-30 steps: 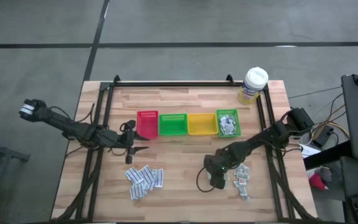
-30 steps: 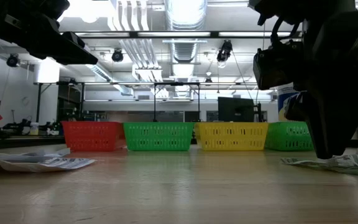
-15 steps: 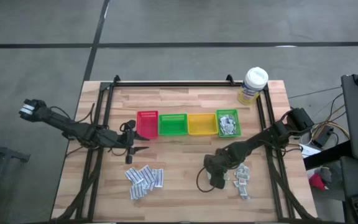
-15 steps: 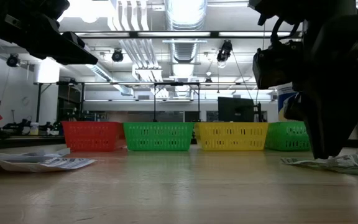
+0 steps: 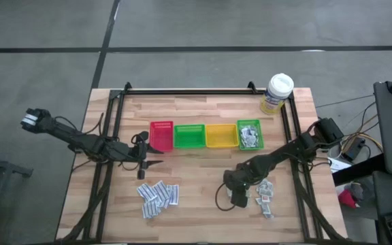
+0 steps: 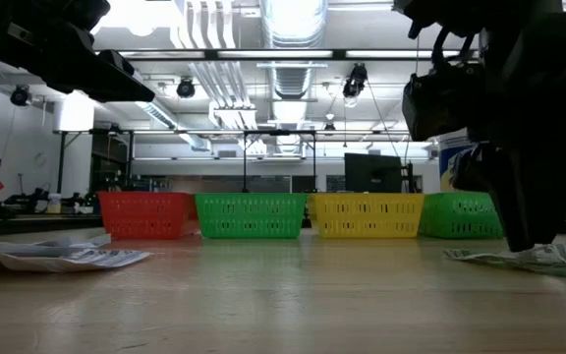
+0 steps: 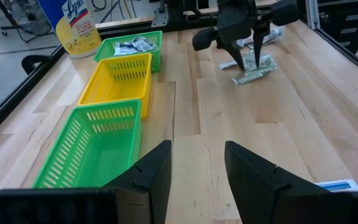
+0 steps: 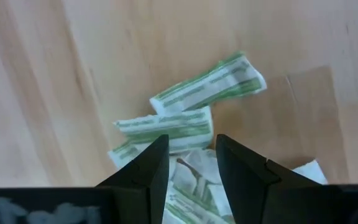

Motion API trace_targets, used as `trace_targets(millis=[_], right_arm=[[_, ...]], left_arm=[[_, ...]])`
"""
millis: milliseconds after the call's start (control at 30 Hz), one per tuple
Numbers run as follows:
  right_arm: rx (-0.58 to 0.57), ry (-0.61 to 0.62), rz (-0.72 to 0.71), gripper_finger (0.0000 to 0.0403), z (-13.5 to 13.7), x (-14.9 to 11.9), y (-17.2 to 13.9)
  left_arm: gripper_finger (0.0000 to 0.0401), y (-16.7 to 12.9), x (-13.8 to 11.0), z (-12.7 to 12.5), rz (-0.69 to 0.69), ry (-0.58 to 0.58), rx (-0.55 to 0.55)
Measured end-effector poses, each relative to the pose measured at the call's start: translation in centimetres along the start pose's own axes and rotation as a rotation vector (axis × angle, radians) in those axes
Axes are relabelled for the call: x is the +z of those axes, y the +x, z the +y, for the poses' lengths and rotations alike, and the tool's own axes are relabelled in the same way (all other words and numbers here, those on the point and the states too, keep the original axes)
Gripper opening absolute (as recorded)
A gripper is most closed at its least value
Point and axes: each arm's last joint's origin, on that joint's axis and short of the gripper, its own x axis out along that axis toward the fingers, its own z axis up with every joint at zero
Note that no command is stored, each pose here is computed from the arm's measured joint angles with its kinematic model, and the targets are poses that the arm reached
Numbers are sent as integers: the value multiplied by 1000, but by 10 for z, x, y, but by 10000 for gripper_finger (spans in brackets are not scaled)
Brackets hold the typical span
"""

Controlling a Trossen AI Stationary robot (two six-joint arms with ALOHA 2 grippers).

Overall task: Pick & Place First Aid Supplies
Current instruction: Put the green bandage into the red bin

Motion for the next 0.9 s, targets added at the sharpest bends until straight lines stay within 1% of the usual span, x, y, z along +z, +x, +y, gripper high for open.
trace_targets(millis=[133,233,433,533,667,767,900], right_arm=[[11,-34,-14,128,3,3,-2],[-2,-42,-12,125,3,4,3],[-37,-53,51,129,2,7,19],[-60,-77,69,128,4,10,20],[-113,-110,73,119,8,14,15],[-117,-140,79,108,11,16,13],[-118,-149,78,92,13,18,12]], left_arm=[[149,0,0,0,0,0,0],[149,0,0,0,0,0,0],[149,0,0,0,1,7,0],[149,0,0,0,1,7,0],[149,0,0,0,2,7,1],[149,0,0,0,2,7,0],[149,0,-2,0,7,9,0]])
